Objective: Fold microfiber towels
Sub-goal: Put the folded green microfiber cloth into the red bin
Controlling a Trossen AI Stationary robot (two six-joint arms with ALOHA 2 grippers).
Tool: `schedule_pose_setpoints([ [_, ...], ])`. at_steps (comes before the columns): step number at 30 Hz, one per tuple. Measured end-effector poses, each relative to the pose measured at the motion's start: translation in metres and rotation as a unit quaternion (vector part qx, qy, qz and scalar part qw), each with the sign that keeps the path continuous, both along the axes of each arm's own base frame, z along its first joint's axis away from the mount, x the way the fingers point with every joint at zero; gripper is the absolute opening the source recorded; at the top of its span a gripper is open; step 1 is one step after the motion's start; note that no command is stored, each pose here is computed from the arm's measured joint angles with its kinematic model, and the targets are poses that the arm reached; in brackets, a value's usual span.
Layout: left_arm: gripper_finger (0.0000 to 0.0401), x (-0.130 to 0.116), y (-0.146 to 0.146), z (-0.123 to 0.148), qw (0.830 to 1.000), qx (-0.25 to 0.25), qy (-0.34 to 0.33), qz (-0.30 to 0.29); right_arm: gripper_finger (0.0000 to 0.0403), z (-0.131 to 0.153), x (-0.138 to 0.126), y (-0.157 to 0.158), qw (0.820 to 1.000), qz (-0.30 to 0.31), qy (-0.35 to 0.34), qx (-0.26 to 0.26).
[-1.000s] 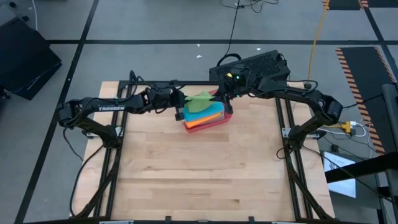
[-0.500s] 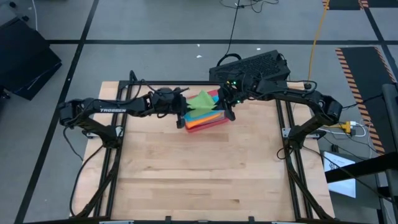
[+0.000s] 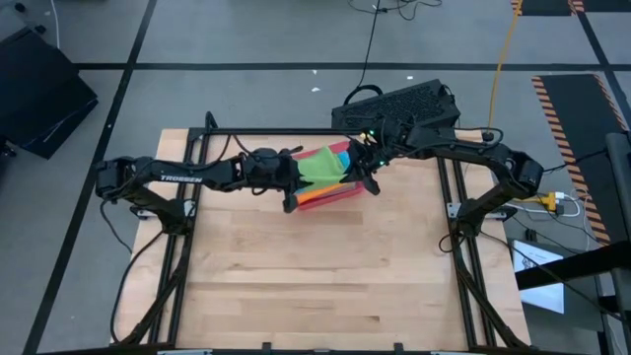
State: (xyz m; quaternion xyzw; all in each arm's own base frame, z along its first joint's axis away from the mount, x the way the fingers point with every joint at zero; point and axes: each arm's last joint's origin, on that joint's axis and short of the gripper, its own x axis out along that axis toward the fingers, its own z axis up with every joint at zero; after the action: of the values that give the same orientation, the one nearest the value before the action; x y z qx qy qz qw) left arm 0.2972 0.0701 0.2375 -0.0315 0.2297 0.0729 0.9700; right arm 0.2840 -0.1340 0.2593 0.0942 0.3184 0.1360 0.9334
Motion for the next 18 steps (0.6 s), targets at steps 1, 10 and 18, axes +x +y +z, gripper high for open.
schedule_pose_setpoints([
  [1, 0.0022, 0.0001, 0.0004, -0.0003, 1.000, -0.005, 0.000, 0.010, 0.0002, -0.0001, -0.0003, 0.0002, 1.000, 0.003, 0.000, 0.004],
  [10, 0.0014, 0.0034, -0.0053, -0.0044, 0.998, -0.011, 0.005, 0.062, 0.0002, -0.0028, -0.0008, 0.0021, 1.000, 0.011, 0.010, 0.005],
  [18, 0.0013, 0.0011, -0.0037, -0.0075, 0.993, -0.038, 0.018, 0.109, 0.0002, -0.0022, 0.0011, -0.0003, 1.000, -0.009, 0.009, -0.016],
])
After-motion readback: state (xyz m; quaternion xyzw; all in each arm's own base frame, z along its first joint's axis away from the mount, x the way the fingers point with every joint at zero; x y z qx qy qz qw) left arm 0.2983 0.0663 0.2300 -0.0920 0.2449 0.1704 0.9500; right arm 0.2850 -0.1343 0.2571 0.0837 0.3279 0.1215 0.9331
